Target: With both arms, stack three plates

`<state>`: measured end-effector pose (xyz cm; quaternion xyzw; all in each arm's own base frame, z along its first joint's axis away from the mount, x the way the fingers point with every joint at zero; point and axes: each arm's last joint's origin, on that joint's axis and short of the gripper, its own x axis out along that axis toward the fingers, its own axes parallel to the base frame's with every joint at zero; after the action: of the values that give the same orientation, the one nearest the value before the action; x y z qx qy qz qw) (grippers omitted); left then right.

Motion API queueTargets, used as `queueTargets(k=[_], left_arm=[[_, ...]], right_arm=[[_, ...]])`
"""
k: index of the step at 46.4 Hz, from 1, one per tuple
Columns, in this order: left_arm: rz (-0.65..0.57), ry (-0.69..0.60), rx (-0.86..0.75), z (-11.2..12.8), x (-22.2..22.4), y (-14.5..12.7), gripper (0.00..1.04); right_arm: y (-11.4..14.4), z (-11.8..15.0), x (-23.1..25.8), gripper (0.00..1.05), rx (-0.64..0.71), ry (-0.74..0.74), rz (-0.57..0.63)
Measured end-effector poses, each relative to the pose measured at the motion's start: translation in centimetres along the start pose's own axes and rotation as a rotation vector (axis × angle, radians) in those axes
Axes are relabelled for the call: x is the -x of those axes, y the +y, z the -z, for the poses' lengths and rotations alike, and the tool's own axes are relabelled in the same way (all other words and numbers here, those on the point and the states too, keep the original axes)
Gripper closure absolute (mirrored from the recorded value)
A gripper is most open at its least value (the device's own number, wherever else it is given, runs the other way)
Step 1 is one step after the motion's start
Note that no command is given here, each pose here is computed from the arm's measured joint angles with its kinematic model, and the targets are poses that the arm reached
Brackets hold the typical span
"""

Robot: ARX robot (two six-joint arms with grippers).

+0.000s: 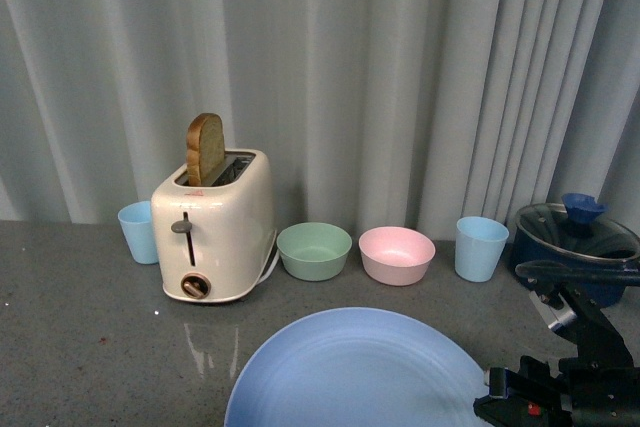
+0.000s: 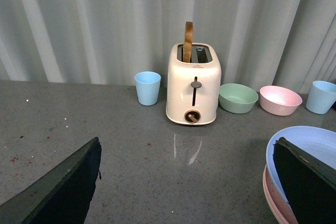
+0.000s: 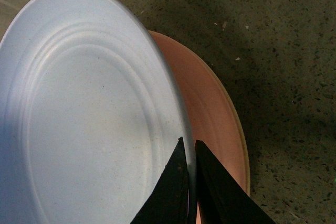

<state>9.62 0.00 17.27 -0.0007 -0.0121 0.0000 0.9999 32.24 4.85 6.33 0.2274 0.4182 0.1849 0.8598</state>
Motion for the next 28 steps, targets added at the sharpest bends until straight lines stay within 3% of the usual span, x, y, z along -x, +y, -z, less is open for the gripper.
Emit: queueTargets(k=[17,24,28], left_arm=[[0.0,0.0,0.0,0.0,0.0,0.0,0.07],[0.0,0.0,0.0,0.0,0.0,0.0,0.07],[0.0,0.0,0.0,0.0,0.0,0.0,0.07]], right_arm=[[-0.54,0.39,-0.22,1.01,-0.011,0.018,0.021],[-0.59,0.49,-0.24,0.79,-0.016,0.029,0.019],[-0.81,0.47,-0.08,0.61,-0.025,0.035,0.024]])
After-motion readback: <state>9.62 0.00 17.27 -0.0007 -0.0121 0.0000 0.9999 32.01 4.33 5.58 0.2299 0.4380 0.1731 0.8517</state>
